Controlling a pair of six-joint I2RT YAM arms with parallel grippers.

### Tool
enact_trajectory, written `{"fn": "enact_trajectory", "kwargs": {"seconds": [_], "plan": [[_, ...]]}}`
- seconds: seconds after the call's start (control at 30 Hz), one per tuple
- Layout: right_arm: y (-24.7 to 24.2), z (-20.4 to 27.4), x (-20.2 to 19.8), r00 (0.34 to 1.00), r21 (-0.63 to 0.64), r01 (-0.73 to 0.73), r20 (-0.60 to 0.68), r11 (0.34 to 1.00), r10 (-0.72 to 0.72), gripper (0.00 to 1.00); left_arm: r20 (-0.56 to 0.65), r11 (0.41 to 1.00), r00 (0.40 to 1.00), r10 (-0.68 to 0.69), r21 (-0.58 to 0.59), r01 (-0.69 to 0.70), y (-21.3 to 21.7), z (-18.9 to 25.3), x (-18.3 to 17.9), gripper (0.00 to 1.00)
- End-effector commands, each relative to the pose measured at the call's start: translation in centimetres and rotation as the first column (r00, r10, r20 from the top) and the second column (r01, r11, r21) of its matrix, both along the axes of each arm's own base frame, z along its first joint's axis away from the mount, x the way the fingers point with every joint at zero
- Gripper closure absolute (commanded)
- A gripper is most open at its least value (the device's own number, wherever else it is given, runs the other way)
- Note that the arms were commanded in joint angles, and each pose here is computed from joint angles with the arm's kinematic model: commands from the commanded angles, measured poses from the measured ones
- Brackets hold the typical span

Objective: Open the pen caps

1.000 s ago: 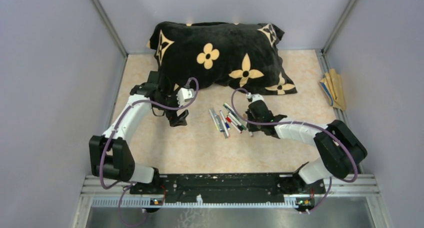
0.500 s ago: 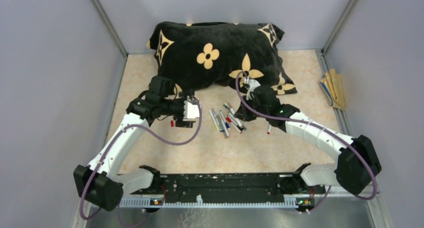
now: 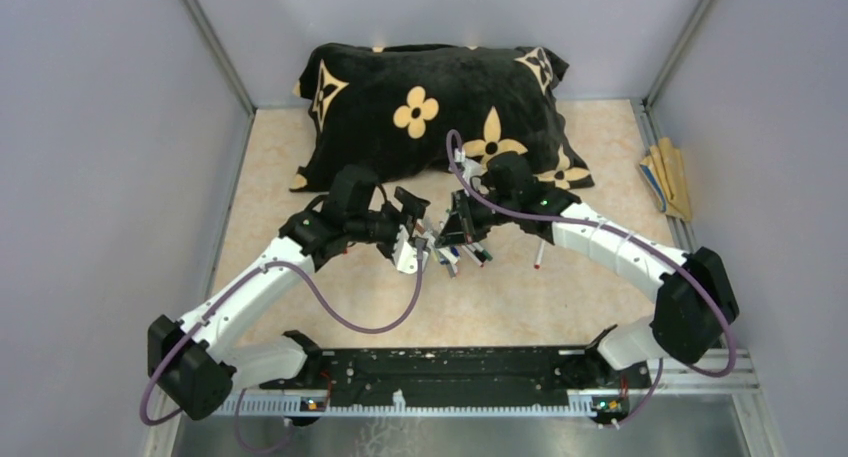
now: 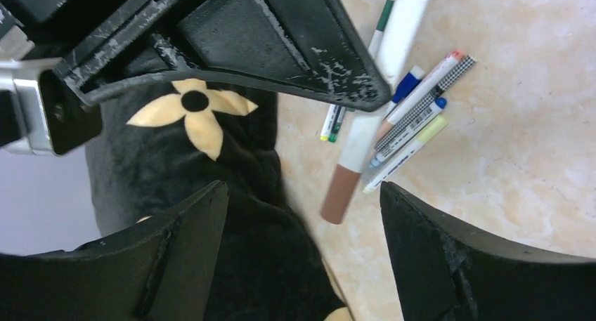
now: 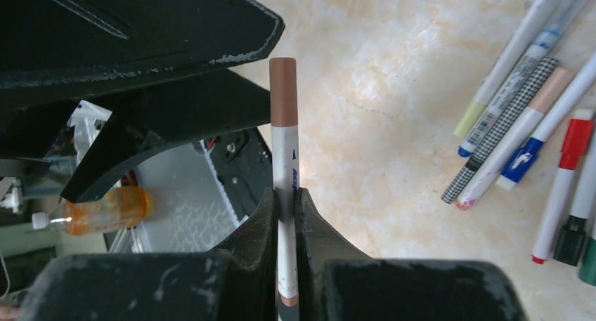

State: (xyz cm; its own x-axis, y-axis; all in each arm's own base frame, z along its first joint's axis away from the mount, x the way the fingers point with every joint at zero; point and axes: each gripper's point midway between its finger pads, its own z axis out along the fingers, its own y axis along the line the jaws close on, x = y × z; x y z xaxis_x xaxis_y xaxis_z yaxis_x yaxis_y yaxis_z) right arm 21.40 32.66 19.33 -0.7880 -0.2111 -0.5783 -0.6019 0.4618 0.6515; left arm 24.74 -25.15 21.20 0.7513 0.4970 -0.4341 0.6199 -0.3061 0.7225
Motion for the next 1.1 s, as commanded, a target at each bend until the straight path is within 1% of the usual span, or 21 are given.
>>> {"fn": "enact_trajectory", "kwargs": {"seconds": [0.0,0.1,0.33,0.37,0.4,0.47,0.5,0.53,0.57,0.6,0.63,0.77,0.9,0.97,1.07], "plan": [[1.2,2.2,-1.1,0.996,0.059,-0.086,0.007,0.995,0.086,1.0,0.075,0.996,0.995,-0.066,0.058,0.062,-0.1,-0.9,-0.3,0.2],[1.3,2.6,-1.1,0.996,0.069,-0.092,0.009,0.993,0.091,1.0,0.103,0.989,0.991,-0.088,0.124,0.075,0.6,-2.3,-0.3,0.34],[1.5,2.8,-1.3,0.995,0.075,-0.104,0.002,0.992,0.105,1.0,0.126,0.983,0.985,-0.115,0.155,0.094,0.6,-2.9,-0.6,0.59],[1.5,2.7,-1.3,0.995,0.074,-0.104,0.0,0.992,0.104,1.0,0.134,0.982,0.984,-0.115,0.162,0.093,0.6,-3.0,-0.5,0.65],[1.5,2.6,-1.2,0.995,0.07,-0.103,0.0,0.992,0.103,1.0,0.143,0.982,0.984,-0.108,0.167,0.084,0.6,-2.9,-0.3,0.75],[1.3,2.3,-1.2,0.995,0.059,-0.098,0.002,0.993,0.098,1.0,0.151,0.983,0.985,-0.088,0.172,0.061,0.8,-2.9,0.2,0.91],[1.3,2.0,-1.2,0.996,0.053,-0.094,0.001,0.994,0.094,0.9,0.152,0.983,0.985,-0.078,0.174,0.051,0.8,-2.8,0.4,1.0],[1.2,1.7,-1.1,0.996,0.051,-0.089,-0.003,0.995,0.09,0.77,0.148,0.985,0.987,-0.068,0.168,0.043,0.8,-2.7,0.5,1.0],[1.3,1.5,-1.1,0.996,0.058,-0.087,-0.01,0.995,0.088,0.69,0.142,0.987,0.988,-0.059,0.156,0.037,0.7,-2.5,0.5,1.0],[1.5,1.6,-1.2,0.996,0.07,-0.088,-0.013,0.994,0.089,0.63,0.136,0.989,0.989,-0.053,0.145,0.033,0.6,-2.3,0.5,1.0],[1.6,1.6,-1.2,0.996,0.082,-0.086,-0.017,0.993,0.088,0.6,0.133,0.99,0.99,-0.051,0.141,0.032,0.6,-2.3,0.4,1.0],[2.6,1.9,-1.2,0.995,0.118,-0.092,-0.025,0.989,0.096,0.6,0.14,0.99,0.989,-0.049,0.137,0.03,0.6,-2.3,0.3,1.0],[3.3,2.0,-1.4,0.993,0.131,-0.108,-0.028,0.986,0.112,0.65,0.138,0.99,0.99,-0.033,0.14,0.013,0.7,-2.3,0.5,1.0],[3.2,1.9,-1.5,0.993,0.127,-0.111,-0.032,0.986,0.116,0.71,0.135,0.99,0.991,-0.01,0.144,-0.01,0.8,-2.2,0.9,1.0],[2.7,1.5,-1.6,0.995,0.104,-0.095,-0.027,0.99,0.099,0.98,0.143,0.984,0.989,0.028,0.173,-0.053,1.5,-2.6,1.5,1.0]]}}
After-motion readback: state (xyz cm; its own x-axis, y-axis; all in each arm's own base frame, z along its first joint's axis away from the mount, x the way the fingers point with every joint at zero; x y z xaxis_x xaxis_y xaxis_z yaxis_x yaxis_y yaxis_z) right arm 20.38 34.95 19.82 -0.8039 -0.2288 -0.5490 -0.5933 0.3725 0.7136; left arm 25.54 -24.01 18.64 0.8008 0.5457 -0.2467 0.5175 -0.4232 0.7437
